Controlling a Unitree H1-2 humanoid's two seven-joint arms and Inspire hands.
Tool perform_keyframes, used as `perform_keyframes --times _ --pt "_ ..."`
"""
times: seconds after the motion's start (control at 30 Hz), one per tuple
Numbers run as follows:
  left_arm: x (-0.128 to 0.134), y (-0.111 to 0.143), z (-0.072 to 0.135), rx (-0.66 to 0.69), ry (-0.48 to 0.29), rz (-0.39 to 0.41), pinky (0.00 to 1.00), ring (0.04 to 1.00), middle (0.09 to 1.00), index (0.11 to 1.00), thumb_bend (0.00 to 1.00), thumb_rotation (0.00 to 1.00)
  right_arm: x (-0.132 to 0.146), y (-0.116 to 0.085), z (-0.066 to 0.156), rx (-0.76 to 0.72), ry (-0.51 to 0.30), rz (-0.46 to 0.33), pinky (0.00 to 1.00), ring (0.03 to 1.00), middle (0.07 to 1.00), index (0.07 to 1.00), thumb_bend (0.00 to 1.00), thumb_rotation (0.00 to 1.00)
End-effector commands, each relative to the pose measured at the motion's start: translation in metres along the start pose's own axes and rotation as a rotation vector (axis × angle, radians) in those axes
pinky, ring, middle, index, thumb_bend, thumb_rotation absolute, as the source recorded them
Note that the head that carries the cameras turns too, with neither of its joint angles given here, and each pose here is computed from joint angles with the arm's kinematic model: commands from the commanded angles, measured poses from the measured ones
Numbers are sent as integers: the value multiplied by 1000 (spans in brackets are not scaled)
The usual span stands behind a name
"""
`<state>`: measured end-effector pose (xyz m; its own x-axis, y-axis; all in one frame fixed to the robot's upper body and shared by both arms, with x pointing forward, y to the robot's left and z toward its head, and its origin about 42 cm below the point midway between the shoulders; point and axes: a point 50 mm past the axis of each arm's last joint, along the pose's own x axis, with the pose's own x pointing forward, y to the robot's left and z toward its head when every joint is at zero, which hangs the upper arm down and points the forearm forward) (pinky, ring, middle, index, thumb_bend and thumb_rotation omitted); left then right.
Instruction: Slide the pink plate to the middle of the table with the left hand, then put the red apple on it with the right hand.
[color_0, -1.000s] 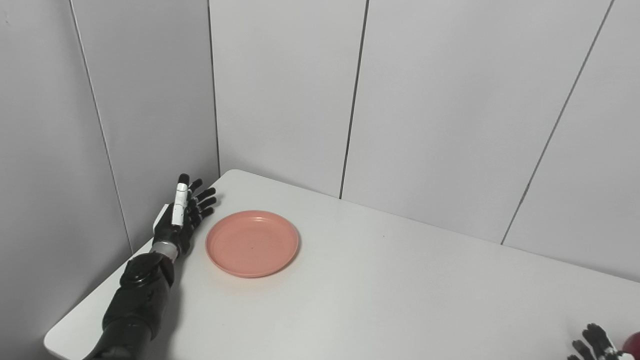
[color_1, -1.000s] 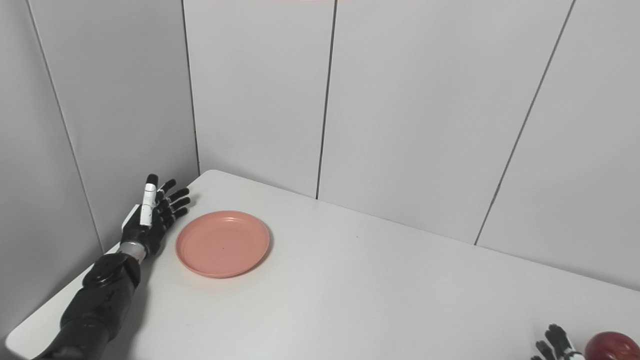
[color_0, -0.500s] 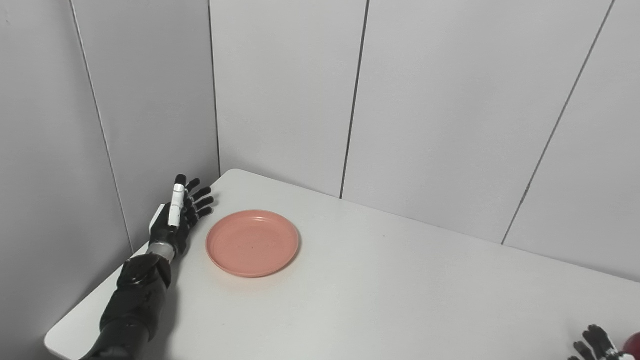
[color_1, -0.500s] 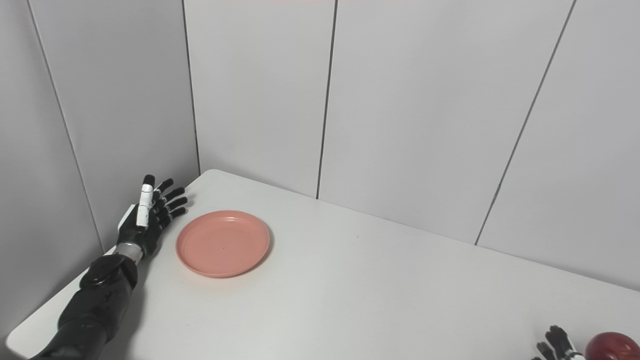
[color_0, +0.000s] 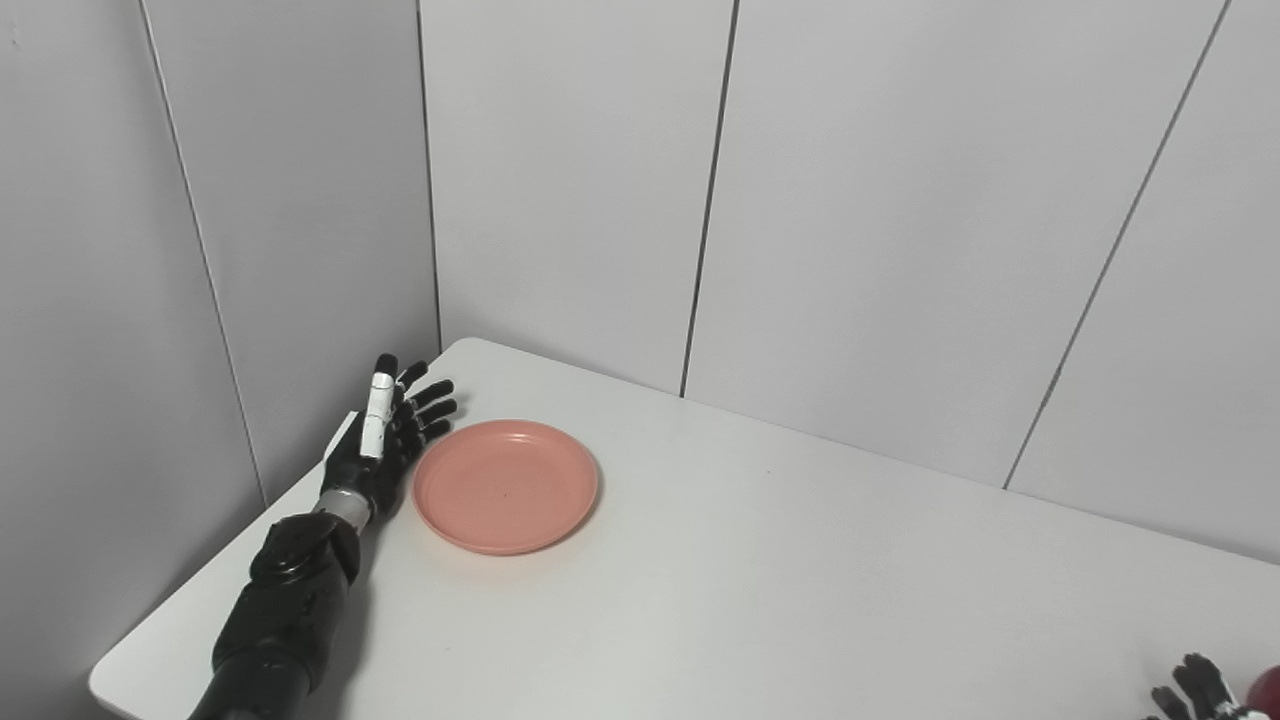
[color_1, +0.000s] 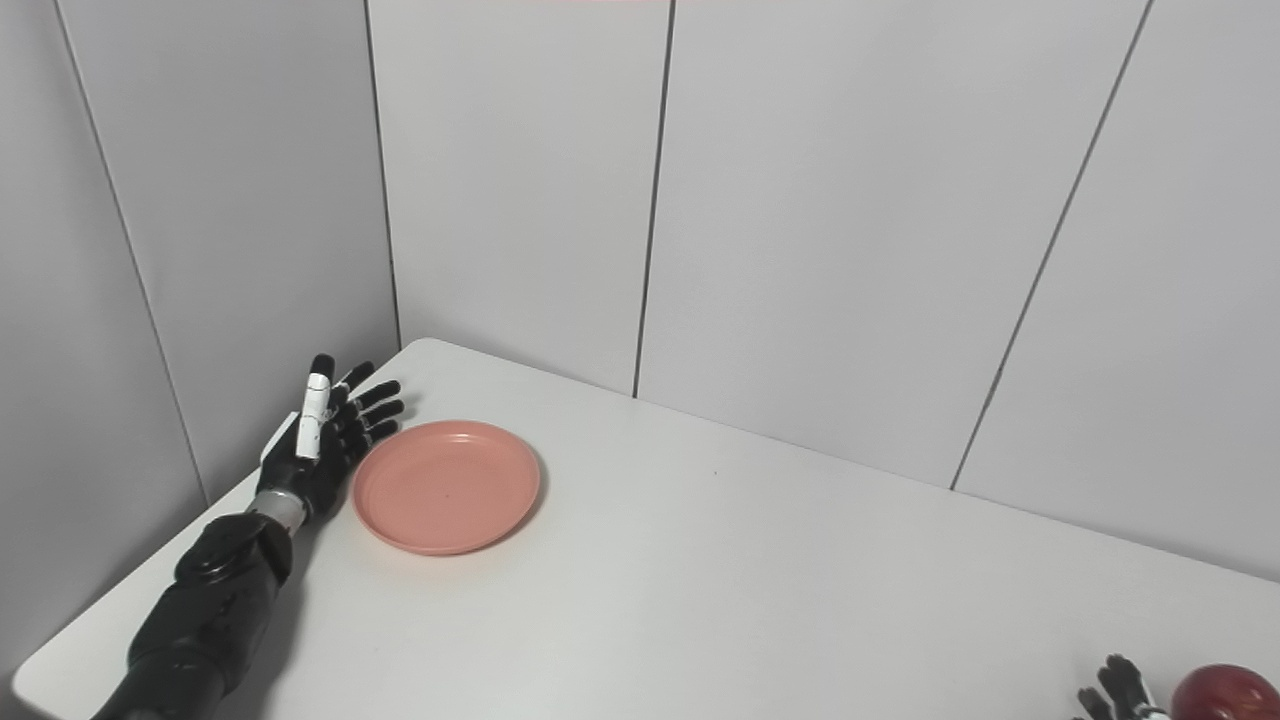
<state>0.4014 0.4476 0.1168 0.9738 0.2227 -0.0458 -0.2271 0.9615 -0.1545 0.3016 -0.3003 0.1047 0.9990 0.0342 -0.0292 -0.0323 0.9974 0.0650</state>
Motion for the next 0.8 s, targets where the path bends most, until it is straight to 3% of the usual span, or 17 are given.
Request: perform_keyframes --times 0.0,0.3,0.5,0.77 --pt "3 -8 8 -7 -10 -26 881 842 843 924 793 983 -12 4 -17 21 97 9 945 956 973 947 862 1000" --pt "-4 -19 12 -3 7 -64 895 865 859 928 797 980 -12 6 -15 20 93 10 961 958 972 957 840 1000" --pt "-9 -27 12 43 25 -69 824 835 844 901 847 976 -13 6 -14 10 91 12 984 973 986 967 811 1000" --pt "-14 -38 9 26 40 -106 868 864 869 920 820 989 -13 9 -10 17 88 7 983 967 977 965 791 1000"
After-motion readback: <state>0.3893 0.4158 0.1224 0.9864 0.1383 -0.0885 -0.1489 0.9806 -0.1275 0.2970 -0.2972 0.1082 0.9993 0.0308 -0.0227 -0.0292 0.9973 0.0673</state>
